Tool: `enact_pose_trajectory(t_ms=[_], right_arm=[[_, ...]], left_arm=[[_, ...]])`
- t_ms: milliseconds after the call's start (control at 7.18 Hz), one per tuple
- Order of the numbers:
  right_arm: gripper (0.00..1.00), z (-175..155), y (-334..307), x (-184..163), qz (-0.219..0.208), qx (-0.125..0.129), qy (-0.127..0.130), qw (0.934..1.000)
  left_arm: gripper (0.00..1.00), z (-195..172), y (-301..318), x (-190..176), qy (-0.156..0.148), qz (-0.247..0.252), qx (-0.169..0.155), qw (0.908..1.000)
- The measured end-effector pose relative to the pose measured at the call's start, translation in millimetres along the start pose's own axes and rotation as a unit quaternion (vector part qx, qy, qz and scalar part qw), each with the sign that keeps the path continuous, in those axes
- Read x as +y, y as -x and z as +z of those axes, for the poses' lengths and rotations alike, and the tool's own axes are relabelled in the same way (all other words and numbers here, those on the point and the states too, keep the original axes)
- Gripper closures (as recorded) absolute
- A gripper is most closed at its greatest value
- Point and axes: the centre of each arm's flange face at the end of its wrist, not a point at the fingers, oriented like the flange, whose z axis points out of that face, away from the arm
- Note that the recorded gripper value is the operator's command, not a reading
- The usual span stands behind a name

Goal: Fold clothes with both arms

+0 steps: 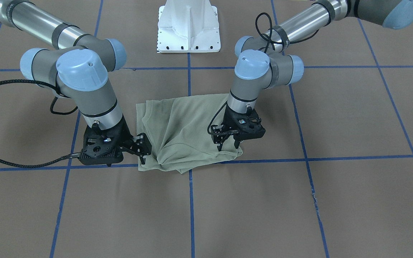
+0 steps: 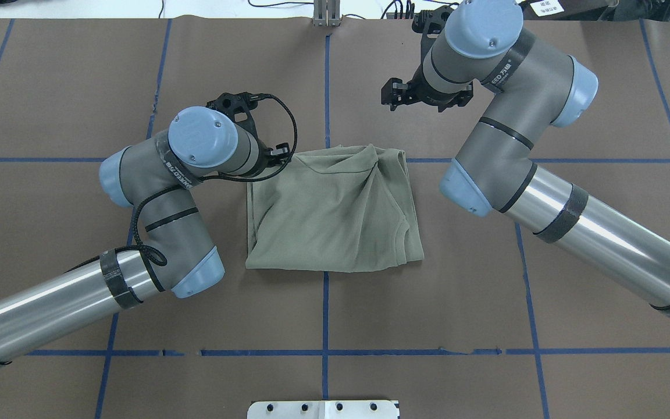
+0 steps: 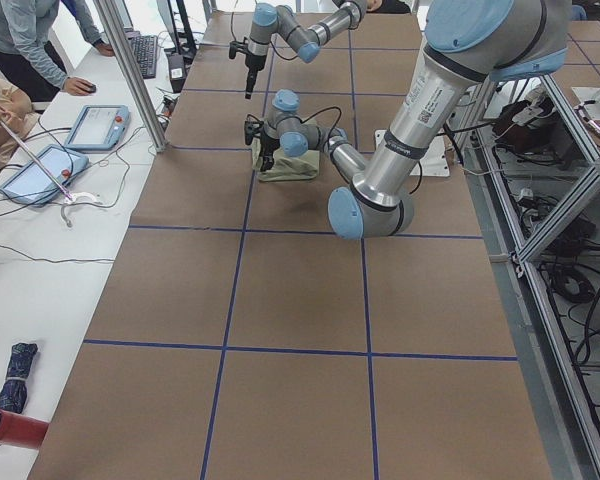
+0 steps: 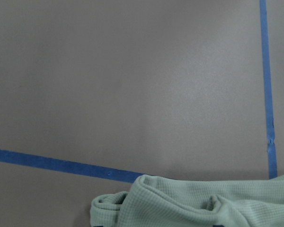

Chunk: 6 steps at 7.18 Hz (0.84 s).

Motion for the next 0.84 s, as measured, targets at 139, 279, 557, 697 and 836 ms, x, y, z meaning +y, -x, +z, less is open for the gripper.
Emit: enact_pose_trajectory(t_ms=[139,279,557,697,836], right_arm=[[0.0,0.9,-0.3,1.2,0.0,0.001,0.0,1.0],[0.0,1.6,-0.4,2.0,0.001,0.001,0.0,1.0],[0.0,3.8,-1.3,3.8,0.001,0.002,0.002,1.0],[0.0,5.4,-3.0,4.7,0.001,0.004,0.002,1.0],[0.0,7.8,-4.4,6.2,0.001,0.006,0.004,1.0]], left_arm=[[1.0,1.7,-2.7,0.4,-0.001,-0.006,0.0,1.0],[1.0,2.6,-2.8,0.5,-0.001,-0.009,-0.001,1.0],[1.0,5.2,3.2,-0.1,-0.002,-0.008,-0.005,1.0],[1.0,6.0,10.5,-2.4,-0.005,0.003,-0.008,1.0],[1.0,5.3,24.4,-10.0,-0.01,0.026,-0.01,0.9996]])
